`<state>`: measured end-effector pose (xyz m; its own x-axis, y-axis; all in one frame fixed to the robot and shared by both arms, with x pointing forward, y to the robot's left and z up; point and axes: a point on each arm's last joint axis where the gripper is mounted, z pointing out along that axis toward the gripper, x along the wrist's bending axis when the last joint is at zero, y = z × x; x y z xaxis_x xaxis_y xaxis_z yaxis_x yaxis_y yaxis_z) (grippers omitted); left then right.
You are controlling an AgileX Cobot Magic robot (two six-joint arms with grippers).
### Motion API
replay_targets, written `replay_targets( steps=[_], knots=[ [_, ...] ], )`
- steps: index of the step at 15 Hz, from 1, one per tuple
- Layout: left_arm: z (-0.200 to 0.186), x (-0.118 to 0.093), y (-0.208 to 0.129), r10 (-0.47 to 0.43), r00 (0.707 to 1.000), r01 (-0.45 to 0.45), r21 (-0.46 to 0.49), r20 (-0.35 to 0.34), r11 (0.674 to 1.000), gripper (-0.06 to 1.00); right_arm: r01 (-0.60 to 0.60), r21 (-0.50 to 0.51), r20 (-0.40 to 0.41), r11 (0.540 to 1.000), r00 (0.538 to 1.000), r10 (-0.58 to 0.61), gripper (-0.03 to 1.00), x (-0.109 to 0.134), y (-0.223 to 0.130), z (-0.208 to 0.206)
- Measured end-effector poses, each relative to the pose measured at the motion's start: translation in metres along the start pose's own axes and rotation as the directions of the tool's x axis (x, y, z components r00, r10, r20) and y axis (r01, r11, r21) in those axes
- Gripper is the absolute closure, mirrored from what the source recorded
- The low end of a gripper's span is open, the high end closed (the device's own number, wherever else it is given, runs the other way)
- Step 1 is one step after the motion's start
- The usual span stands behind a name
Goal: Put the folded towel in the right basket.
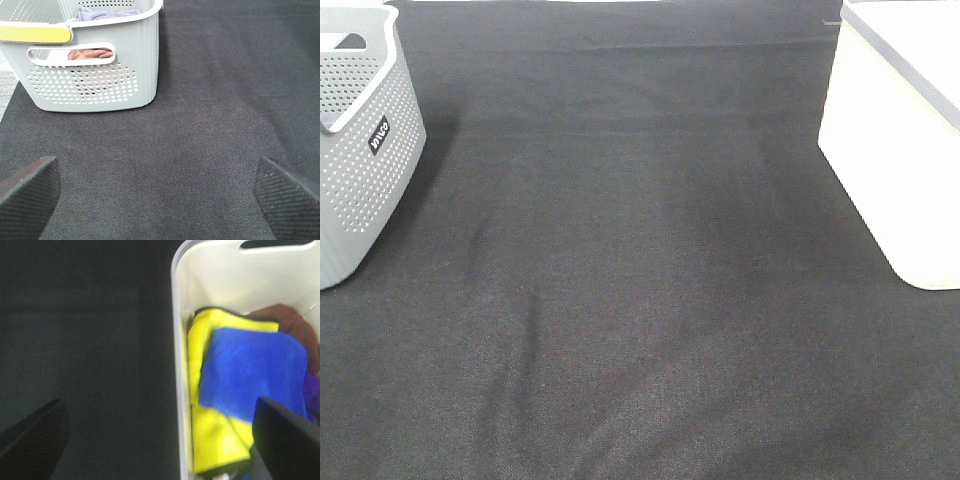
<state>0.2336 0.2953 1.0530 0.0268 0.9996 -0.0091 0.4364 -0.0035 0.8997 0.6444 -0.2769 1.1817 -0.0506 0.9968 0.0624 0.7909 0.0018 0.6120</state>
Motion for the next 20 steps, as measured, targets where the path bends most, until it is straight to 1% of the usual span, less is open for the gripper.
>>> replay_targets(
  steps=[2,3,4,5,6,8,9,10,11,14,15,17,20],
  knots=[
    [0.000,0.000,0.000,0.000,1.000,0.000,0.000,0.000,1.000,-0.03,-0.005,0.040,0.008,0.999,1.000,0.004,0.00,0.001,-0.035,-0.034],
    [0.000,0.000,0.000,0.001,1.000,-0.001,0.000,0.000,1.000,-0.03,-0.002,0.083,0.031,0.997,1.000,0.000,0.00,-0.001,-0.062,-0.045],
    [0.000,0.000,0.000,0.001,1.000,-0.001,0.000,0.000,1.000,-0.03,0.002,0.092,0.046,0.996,0.999,-0.006,0.00,-0.002,-0.092,-0.069],
    [0.000,0.000,0.000,0.001,1.000,-0.001,0.000,0.000,1.000,-0.03,0.001,0.116,0.051,0.993,0.999,-0.007,0.00,-0.003,-0.128,-0.084],
    [0.000,0.000,0.000,0.001,1.000,-0.001,0.000,0.000,1.000,-0.03,-0.003,0.092,0.052,0.996,0.999,-0.002,0.00,-0.003,-0.162,-0.105],
    [0.000,0.000,0.000,0.001,1.000,-0.001,0.000,0.000,1.000,-0.03,-0.010,0.052,0.051,0.999,0.999,0.007,0.00,-0.004,-0.230,-0.127],
    [0.000,0.000,0.000,0.001,1.000,-0.001,0.000,0.000,1.000,-0.03,-0.005,0.003,0.054,1.000,0.999,0.005,0.00,-0.005,-0.258,-0.134],
    [0.000,0.000,0.000,0.002,1.000,-0.002,0.000,0.000,1.000,-0.03,0.000,-0.098,0.050,0.995,0.999,0.005,0.00,-0.006,-0.300,-0.145],
    [0.000,0.000,0.000,0.002,1.000,-0.002,0.000,0.000,1.000,-0.03,0.002,-0.134,0.048,0.991,0.999,0.005,0.00,-0.007,-0.323,-0.144],
    [0.000,0.000,0.000,0.002,1.000,-0.002,0.000,0.000,1.000,-0.03,0.021,-0.253,0.047,0.967,0.999,-0.010,0.00,-0.009,-0.379,-0.139],
    [0.000,0.000,0.000,0.002,1.000,-0.002,0.000,0.000,1.000,-0.03,0.021,-0.253,0.047,0.967,0.999,-0.010,0.00,-0.009,-0.379,-0.139],
    [0.000,0.000,0.000,0.002,1.000,-0.002,0.000,0.000,1.000,-0.03,0.039,-0.326,0.050,0.944,0.998,-0.024,0.00,-0.010,-0.408,-0.135],
    [0.000,0.000,0.000,0.002,1.000,-0.002,0.000,0.000,1.000,-0.03,0.055,-0.345,0.066,0.937,0.997,-0.034,0.00,-0.011,-0.412,-0.137]
  ],
)
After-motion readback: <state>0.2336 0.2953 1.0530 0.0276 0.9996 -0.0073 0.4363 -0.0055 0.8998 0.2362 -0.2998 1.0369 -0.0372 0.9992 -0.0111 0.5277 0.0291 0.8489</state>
